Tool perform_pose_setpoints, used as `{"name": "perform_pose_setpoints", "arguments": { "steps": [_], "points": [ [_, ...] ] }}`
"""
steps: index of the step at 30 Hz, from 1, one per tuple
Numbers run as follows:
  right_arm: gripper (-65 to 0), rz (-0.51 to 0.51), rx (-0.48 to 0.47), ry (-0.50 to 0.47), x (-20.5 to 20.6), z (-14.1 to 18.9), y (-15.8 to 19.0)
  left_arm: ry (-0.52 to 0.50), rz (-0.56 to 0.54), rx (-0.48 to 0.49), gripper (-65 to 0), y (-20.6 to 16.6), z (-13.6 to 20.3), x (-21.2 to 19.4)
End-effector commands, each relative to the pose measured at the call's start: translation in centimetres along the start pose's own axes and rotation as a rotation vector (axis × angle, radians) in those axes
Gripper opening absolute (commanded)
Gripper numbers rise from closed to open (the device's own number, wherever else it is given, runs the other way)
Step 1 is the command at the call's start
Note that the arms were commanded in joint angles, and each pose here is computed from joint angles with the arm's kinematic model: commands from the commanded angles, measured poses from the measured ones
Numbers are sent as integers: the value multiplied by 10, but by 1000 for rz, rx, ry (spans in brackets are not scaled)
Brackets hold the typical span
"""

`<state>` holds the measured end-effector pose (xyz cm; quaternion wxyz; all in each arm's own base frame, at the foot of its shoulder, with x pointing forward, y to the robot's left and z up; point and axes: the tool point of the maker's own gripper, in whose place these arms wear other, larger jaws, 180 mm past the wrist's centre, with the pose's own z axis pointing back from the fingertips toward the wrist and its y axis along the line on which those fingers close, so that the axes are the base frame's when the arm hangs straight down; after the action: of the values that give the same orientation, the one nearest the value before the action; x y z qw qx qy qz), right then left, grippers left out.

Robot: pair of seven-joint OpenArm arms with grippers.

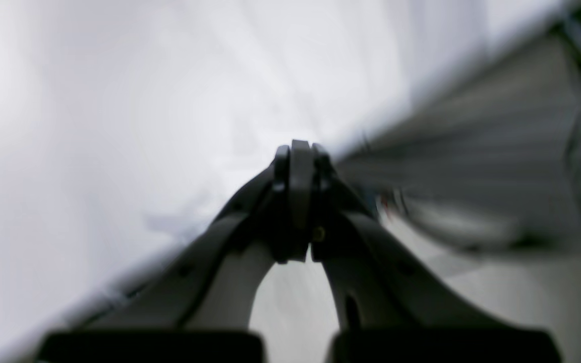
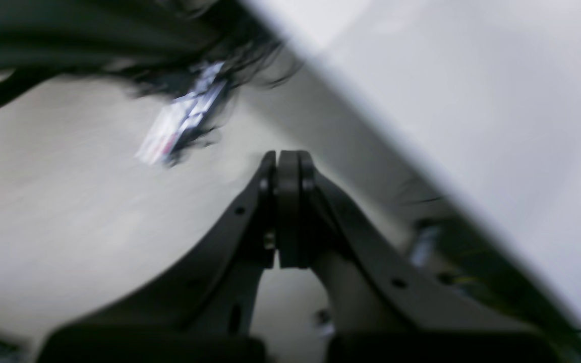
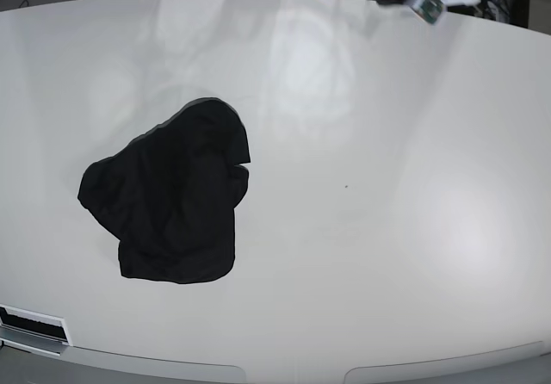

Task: Layout the t-shirt on the table in an organized manner, then fold the t-shirt properly
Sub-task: 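Lower the right gripper onto the black t-shirt heap and grasp it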

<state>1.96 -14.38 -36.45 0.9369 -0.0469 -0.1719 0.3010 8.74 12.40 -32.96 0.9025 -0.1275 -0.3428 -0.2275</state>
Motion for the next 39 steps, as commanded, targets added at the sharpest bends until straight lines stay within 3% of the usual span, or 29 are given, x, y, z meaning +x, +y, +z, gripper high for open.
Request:
{"name": "perform_pose_setpoints", "arguments": {
  "steps": [1, 5, 8, 11, 15, 20, 26, 28, 31, 32, 34, 35, 37, 39],
  "points": [
    [-650, 18, -20, -29, 7, 6, -4, -60, -12, -4, -650, 0, 5, 20],
    [-650, 18, -122, -106, 28, 3, -28, -223, -68, 36, -650, 17, 10, 68],
    [-650, -14, -159, -296, 77, 1, -46, -334, -110, 17, -650, 20, 5, 101],
    [-650, -2, -98, -496, 130, 4, -49, -412, -139, 24, -650, 27, 1, 126],
    [-650, -13, -66, -644, 179, 5, -62, -421, -145, 41, -650, 42, -15, 130],
    [-650, 20, -19, -681, 208, -33, -79, -367, -119, 77, -650, 79, -52, 117],
    [-324, -67, 79, -618, 226, -97, -85, -304, -40, 46, -650, 111, -86, 97],
    [-283, -104, 72, -594, 233, -116, -95, -299, -39, 46, -650, 117, -91, 99],
    [-315, -169, 57, -534, 236, -146, -110, -310, -45, 54, -650, 122, -92, 106],
    [-377, -185, 54, -499, 234, -156, -115, -313, -46, 55, -650, 122, -92, 107],
    [-607, -190, 60, -437, 234, -170, -122, -316, -49, 57, -650, 123, -91, 109],
    [-650, -181, 61, -417, 237, -170, -126, -317, -52, 58, -650, 124, -91, 109],
    [-650, -161, 50, -445, 254, -160, -136, -315, -58, 59, -650, 125, -90, 110],
    [-650, -141, 41, -543, 279, -135, -148, -311, -64, 61, -650, 127, -90, 109]
  ]
}}
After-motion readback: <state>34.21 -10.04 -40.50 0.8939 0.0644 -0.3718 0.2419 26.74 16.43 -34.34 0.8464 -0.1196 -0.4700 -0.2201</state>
